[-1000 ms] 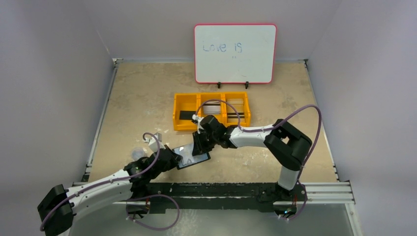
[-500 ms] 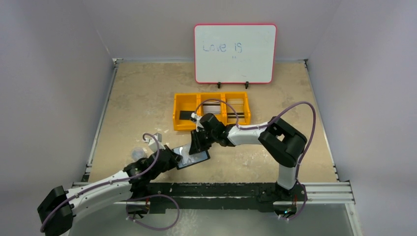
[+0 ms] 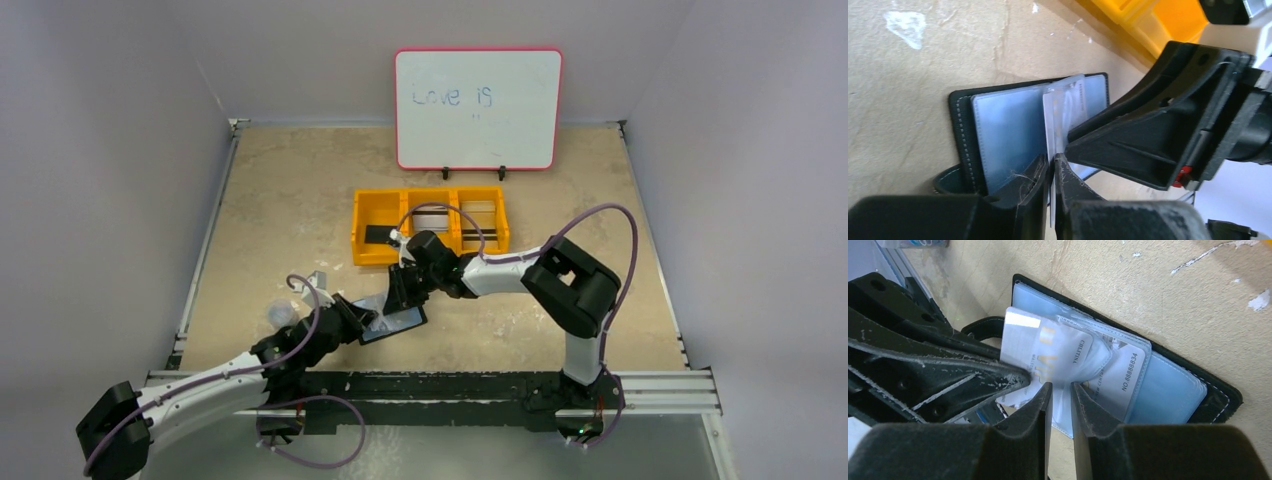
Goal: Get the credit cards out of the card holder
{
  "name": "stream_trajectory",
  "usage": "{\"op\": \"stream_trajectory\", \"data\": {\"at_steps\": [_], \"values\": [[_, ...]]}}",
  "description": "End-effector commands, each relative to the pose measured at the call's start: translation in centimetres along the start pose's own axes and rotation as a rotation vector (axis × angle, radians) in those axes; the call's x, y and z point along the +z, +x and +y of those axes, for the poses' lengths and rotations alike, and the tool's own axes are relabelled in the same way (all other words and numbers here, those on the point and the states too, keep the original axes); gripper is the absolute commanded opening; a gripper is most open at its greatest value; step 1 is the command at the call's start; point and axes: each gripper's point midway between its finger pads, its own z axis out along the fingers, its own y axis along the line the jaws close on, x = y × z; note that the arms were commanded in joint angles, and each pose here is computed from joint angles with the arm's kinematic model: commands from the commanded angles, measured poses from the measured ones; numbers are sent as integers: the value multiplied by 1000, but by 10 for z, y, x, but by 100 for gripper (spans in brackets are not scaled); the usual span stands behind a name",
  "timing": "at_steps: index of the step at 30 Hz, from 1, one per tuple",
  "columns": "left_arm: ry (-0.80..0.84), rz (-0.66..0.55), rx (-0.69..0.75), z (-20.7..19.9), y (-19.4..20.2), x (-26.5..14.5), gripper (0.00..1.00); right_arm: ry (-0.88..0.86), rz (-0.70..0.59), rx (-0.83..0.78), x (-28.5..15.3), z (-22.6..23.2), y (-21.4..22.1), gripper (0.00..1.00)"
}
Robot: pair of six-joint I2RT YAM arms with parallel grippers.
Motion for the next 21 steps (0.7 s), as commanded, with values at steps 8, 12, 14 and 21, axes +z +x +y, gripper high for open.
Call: {"op": "stream_trajectory", "data": {"at_steps": [8,12,14,21], "values": [[-29,-19,-4,-9,-11,-7,0,225,66,52,7,-46,32,14],[-135,-44,57,5,-21,-14,0,319,40,56,-1,-60,30,11],[-166,-50,81,8,-25,-18,0,337,34,56,-2,-62,29,10],[-275,-74,121,19,-36,-28,0,337,2,55,-6,-58,21,11]]}}
